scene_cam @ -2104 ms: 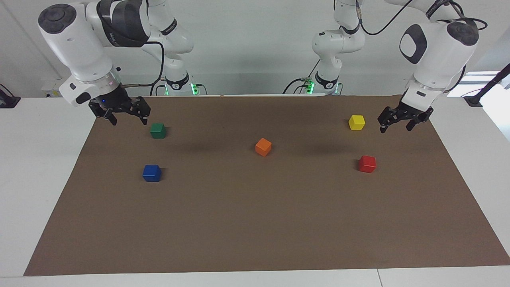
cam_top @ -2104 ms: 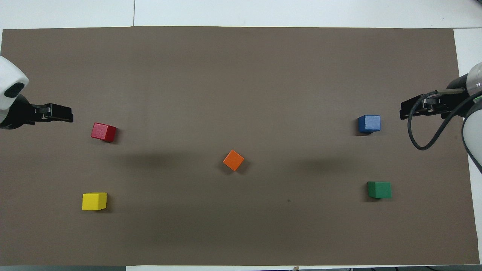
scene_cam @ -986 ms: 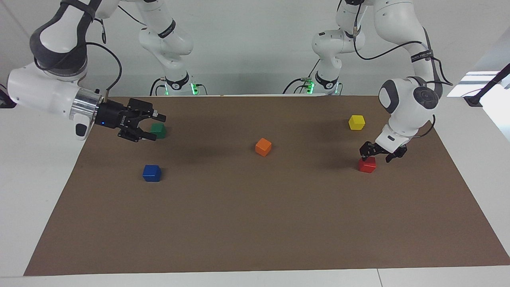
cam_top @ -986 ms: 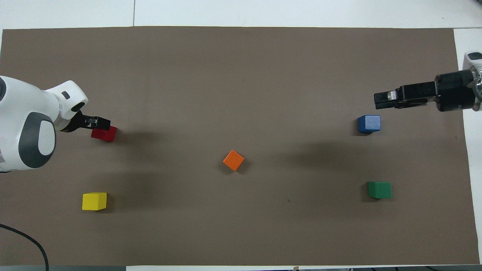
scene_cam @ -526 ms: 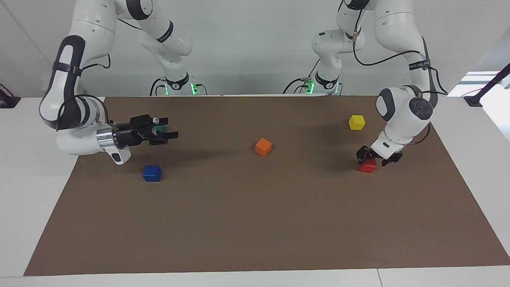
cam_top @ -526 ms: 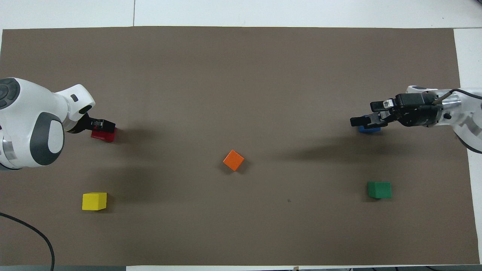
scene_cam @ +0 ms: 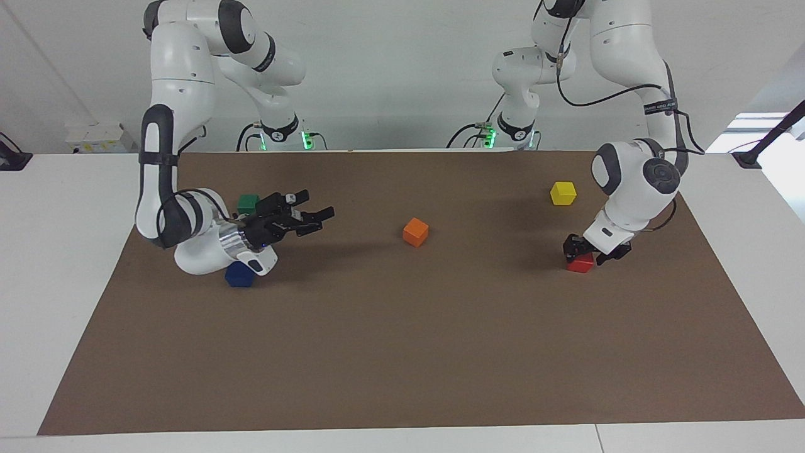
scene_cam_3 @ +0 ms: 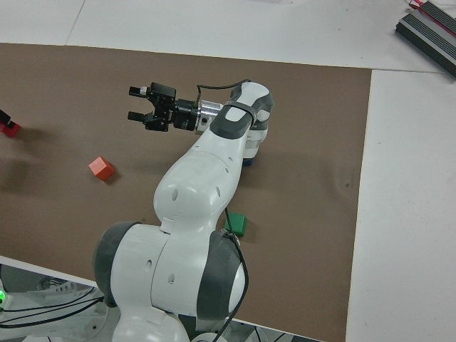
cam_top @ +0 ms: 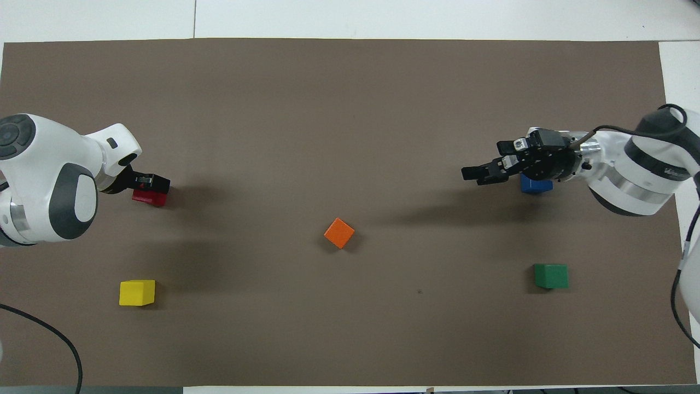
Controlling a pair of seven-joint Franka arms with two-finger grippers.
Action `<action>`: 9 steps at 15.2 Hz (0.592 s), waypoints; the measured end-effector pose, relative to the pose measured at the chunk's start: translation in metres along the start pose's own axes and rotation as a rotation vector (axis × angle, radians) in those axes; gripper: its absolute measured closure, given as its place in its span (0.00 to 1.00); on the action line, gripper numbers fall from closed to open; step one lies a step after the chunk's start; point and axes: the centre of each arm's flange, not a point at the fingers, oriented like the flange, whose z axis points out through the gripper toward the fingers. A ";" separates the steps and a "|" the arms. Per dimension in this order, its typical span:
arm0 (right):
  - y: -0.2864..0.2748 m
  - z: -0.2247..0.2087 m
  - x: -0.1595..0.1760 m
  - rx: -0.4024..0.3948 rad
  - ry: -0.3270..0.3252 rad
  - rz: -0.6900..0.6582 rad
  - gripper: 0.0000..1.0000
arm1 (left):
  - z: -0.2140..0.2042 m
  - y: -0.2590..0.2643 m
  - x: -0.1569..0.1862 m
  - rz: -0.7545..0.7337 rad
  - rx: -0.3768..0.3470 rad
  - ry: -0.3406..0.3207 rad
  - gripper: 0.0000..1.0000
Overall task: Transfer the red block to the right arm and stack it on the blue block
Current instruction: 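Lower the left gripper onto the red block while the right gripper advances, then lift the red block with the left gripper toward the right gripper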
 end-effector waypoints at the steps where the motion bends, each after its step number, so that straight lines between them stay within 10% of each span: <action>1: 0.001 0.007 0.002 0.020 0.000 -0.004 0.00 | 0.000 0.000 0.000 0.000 0.000 0.000 0.45; 9: 0.011 0.033 0.005 0.091 -0.001 -0.004 0.00 | -0.030 0.003 0.007 -0.274 -0.155 -0.051 0.45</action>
